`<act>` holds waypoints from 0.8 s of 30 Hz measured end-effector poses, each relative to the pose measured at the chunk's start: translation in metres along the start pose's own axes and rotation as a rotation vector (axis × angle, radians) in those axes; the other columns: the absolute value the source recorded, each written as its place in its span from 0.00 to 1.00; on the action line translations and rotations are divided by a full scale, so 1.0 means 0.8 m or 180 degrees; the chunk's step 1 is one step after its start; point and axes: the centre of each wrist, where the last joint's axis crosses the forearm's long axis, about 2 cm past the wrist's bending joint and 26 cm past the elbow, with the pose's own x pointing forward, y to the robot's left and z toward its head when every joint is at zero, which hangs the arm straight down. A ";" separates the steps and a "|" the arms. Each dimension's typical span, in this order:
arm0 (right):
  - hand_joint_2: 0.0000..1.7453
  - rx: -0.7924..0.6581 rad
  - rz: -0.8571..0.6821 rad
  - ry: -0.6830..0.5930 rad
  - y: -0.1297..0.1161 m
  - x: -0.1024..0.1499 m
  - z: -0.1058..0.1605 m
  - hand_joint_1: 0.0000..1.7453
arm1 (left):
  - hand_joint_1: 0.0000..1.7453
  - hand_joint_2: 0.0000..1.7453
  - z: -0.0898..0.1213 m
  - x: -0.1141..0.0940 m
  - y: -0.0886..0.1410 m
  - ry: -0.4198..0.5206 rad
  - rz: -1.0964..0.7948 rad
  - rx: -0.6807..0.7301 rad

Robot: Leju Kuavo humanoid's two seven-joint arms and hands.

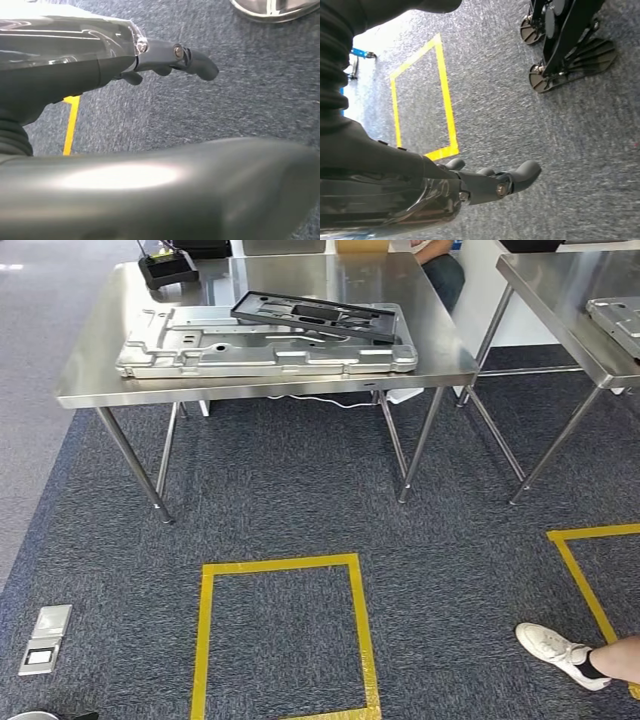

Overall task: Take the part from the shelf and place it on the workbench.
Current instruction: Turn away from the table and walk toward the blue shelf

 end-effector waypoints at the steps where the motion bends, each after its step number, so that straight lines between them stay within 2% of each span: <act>1: 1.00 0.0005 0.0000 0.0004 0.000 -0.002 0.000 0.00 | 0.00 1.00 -0.001 0.002 0.002 -0.0006 -0.0005 0.0012; 7: 1.00 0.0030 0.0010 -0.0010 -0.002 -0.005 0.000 0.00 | 0.00 1.00 -0.002 0.002 0.012 0.0022 -0.0036 0.0025; 10: 0.25 0.0039 0.0024 -0.0029 -0.004 -0.003 0.000 0.00 | 0.00 1.00 -0.002 -0.001 0.016 0.0053 -0.0058 0.0018; 11: 0.00 0.0041 0.0030 -0.0032 -0.004 -0.002 0.000 0.00 | 0.00 0.75 -0.001 -0.002 0.017 0.0064 -0.0064 0.0014; 14: 0.00 0.0044 0.0044 -0.0041 -0.007 -0.002 0.000 0.00 | 0.00 0.00 0.000 -0.005 0.019 0.0102 -0.0081 -0.0005; 19: 0.00 0.0051 0.0074 -0.0080 -0.011 -0.001 -0.001 0.00 | 0.00 0.00 0.002 -0.011 0.022 0.0166 -0.0118 -0.0042; 23: 0.00 0.0070 0.0100 -0.0112 -0.012 0.000 -0.001 0.00 | 0.00 1.00 0.004 -0.016 0.025 0.0219 -0.0151 -0.0080; 24: 0.00 0.0077 0.0105 -0.0117 -0.012 0.000 -0.001 0.00 | 0.00 1.00 0.004 -0.018 0.025 0.0231 -0.0158 -0.0089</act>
